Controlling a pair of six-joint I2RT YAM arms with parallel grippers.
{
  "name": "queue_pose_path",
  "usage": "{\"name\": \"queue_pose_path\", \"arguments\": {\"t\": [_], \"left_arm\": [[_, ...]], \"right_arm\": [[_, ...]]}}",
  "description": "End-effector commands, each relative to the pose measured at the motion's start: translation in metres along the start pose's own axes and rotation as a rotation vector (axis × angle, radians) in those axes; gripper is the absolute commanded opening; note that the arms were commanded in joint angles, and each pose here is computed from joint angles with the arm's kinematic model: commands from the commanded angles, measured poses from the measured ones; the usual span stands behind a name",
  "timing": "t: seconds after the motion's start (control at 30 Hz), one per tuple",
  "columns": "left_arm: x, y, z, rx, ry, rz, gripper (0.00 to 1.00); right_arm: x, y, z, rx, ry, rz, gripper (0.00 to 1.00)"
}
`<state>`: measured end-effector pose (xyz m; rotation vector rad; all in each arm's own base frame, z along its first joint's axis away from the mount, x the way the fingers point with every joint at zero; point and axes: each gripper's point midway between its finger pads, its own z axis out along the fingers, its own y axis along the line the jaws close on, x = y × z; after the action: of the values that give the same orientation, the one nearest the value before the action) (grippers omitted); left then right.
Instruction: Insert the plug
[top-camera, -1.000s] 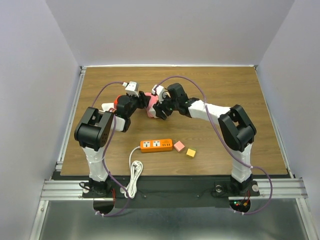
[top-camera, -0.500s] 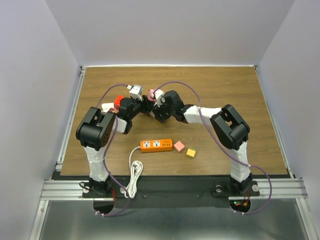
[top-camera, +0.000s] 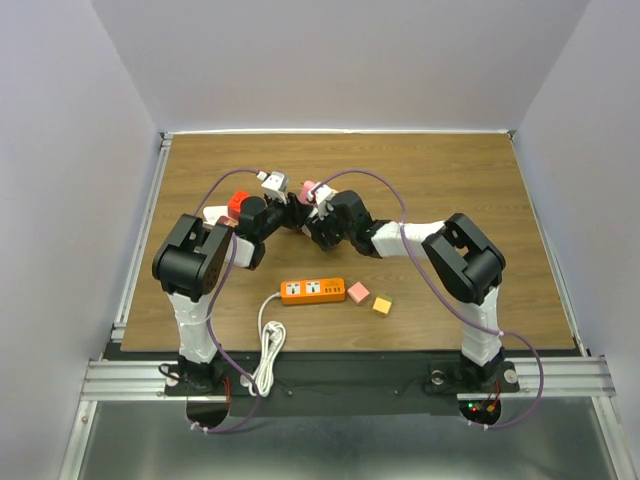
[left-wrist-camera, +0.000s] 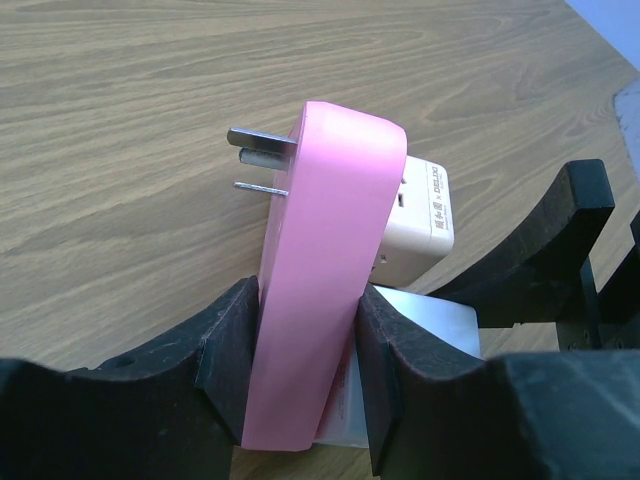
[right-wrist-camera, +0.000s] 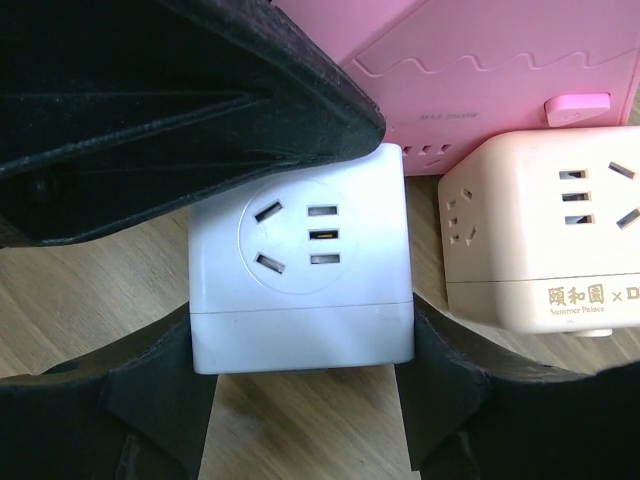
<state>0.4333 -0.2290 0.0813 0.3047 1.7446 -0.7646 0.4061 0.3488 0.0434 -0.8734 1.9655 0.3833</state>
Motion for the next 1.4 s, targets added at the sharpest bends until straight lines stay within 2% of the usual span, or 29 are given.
{"name": "queue_pose_path", "arguments": {"t": [0.0,0.17,0.23,0.27,0.33,0.37,0.47,0.5,0.53,0.67,1.07,1.23,1.33,1.37], "left_arm": [[0.060,-0.046,-0.017,0.151,0.209,-0.119,0.00],[0.057,-0.046,-0.013,0.150,0.203,-0.132,0.02],[0.052,-0.047,-0.010,0.155,0.192,-0.134,0.17],[0.048,-0.049,-0.010,0.159,0.185,-0.132,0.32],[0.041,-0.050,-0.009,0.160,0.170,-0.129,0.43],[0.034,-0.052,-0.009,0.162,0.155,-0.124,0.52],[0.022,-0.055,-0.009,0.162,0.138,-0.116,0.61],[0.016,-0.056,-0.010,0.163,0.129,-0.109,0.67],[0.011,-0.058,-0.010,0.164,0.122,-0.105,0.80],[-0.006,-0.061,-0.013,0.160,0.094,-0.078,0.98],[-0.016,-0.052,-0.034,0.114,0.065,-0.066,0.99],[-0.032,-0.046,-0.052,0.062,0.004,-0.056,0.99],[-0.043,-0.048,-0.060,0.055,-0.023,-0.040,0.99],[-0.048,-0.052,-0.063,0.062,-0.035,-0.033,0.99]], "right_arm": [[-0.049,-0.018,-0.004,0.100,-0.163,-0.021,0.01],[-0.056,-0.023,-0.019,0.127,-0.178,-0.021,0.01],[-0.050,-0.025,-0.025,0.138,-0.161,-0.020,0.01],[-0.055,-0.027,-0.031,0.152,-0.170,-0.019,0.01],[-0.050,-0.030,-0.038,0.162,-0.152,-0.019,0.01],[-0.050,-0.031,-0.040,0.168,-0.151,-0.018,0.01],[-0.051,-0.032,-0.053,0.182,-0.150,-0.016,0.01],[-0.054,-0.034,-0.059,0.188,-0.154,-0.012,0.01],[-0.051,-0.034,-0.062,0.189,-0.146,-0.011,0.01],[-0.050,-0.037,-0.076,0.202,-0.133,-0.004,0.01],[-0.050,-0.044,-0.090,0.180,-0.040,0.032,0.02],[-0.049,-0.052,-0.097,0.169,0.031,0.069,0.03],[-0.043,-0.052,-0.101,0.144,0.093,0.078,0.07],[-0.055,-0.053,-0.101,0.135,0.086,0.079,0.08]]}}
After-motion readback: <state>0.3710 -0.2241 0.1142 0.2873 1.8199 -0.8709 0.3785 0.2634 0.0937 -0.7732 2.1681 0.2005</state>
